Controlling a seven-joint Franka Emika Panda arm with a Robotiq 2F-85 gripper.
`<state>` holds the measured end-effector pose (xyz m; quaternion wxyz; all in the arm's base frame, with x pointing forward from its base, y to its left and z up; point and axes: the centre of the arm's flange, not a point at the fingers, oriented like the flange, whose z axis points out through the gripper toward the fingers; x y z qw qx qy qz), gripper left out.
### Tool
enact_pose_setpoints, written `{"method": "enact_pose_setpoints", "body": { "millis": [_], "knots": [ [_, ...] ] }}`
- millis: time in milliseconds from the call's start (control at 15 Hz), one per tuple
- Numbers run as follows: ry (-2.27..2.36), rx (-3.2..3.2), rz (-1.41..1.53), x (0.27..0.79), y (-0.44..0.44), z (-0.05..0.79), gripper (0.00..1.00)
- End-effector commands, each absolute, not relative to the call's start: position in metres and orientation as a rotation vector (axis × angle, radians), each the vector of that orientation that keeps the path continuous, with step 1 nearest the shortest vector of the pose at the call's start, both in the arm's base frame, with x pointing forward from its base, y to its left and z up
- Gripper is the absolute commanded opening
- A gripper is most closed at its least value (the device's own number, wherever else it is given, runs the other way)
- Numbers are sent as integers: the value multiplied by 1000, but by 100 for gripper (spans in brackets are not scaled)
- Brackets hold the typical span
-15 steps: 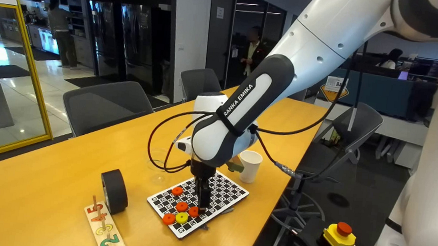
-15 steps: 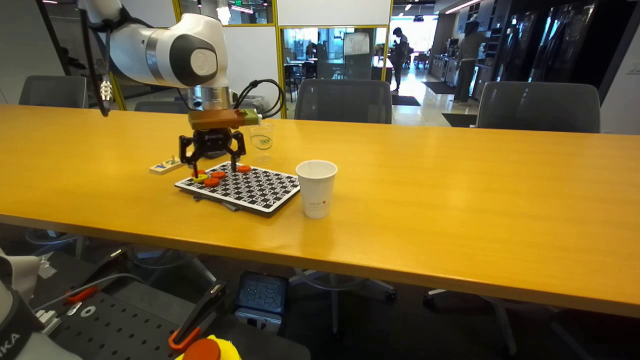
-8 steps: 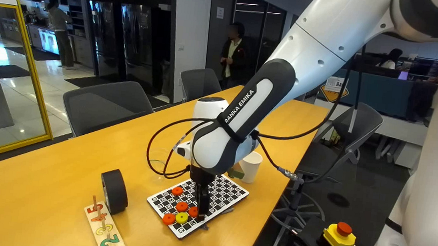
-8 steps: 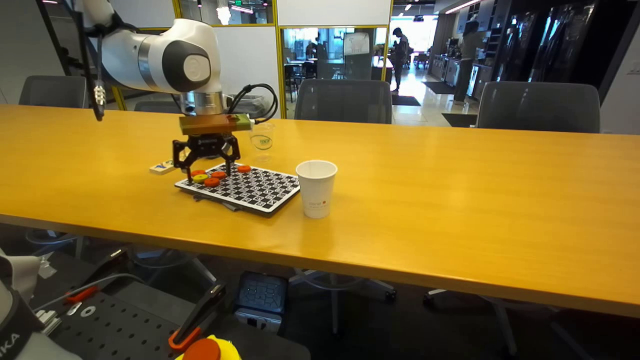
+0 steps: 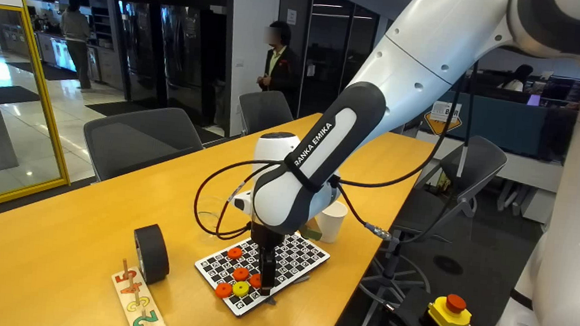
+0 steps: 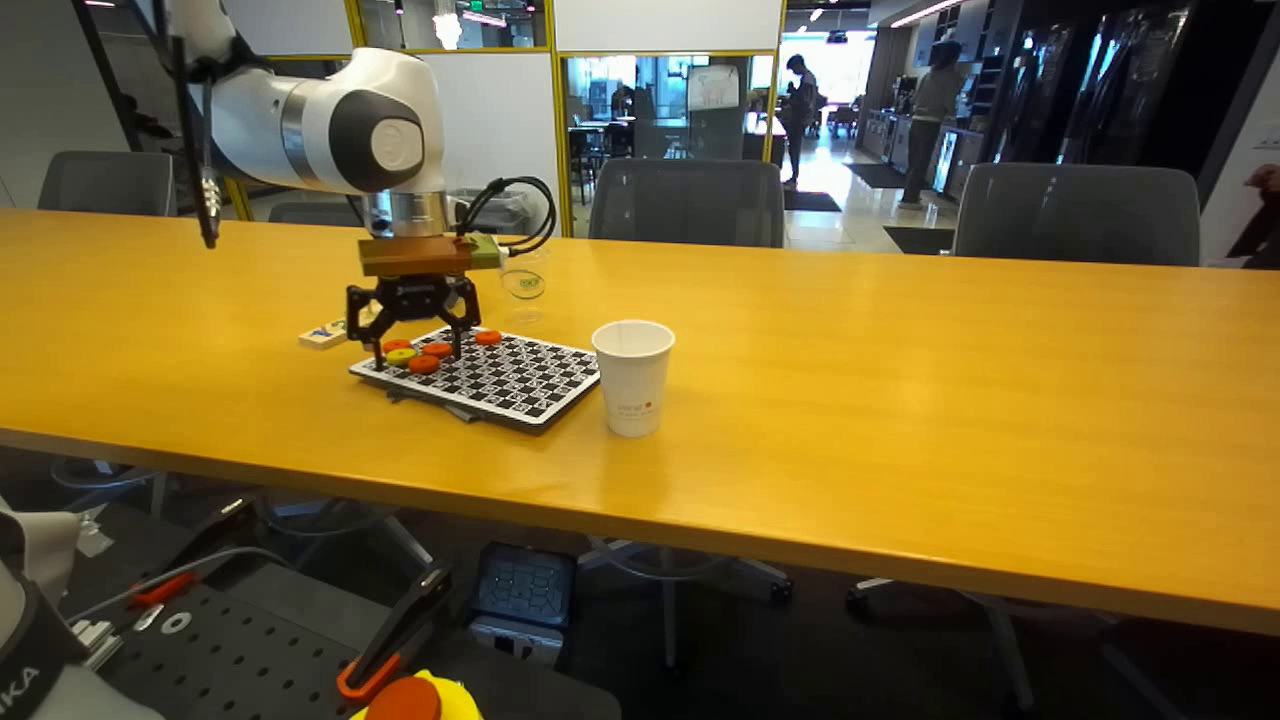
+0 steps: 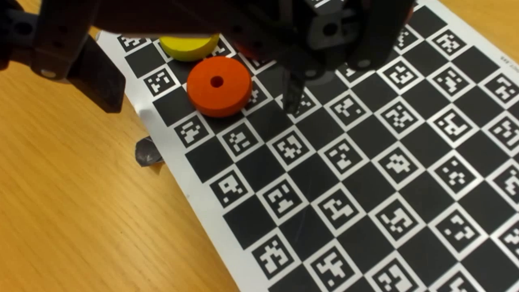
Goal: Put two orange rings in the white cup and the rest in the clear cup
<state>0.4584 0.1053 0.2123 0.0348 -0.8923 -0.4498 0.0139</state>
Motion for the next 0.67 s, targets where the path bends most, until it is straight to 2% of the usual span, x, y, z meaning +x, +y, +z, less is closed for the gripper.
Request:
{"method": "enact_pose_setpoints", "body": {
  "millis": [0,333,400,467,533,600],
  "knots": [
    [-1356,-2749,35,472,113,211,100],
    [-1339,-2755,34,478,113,207,100],
    [-1329,-2757,31,479,114,206,75],
    [-1332,-2762,26,479,113,206,74],
    [-1328,-2764,27,479,114,206,68],
    [-1324,-2769,28,479,114,206,58]
  ]
}}
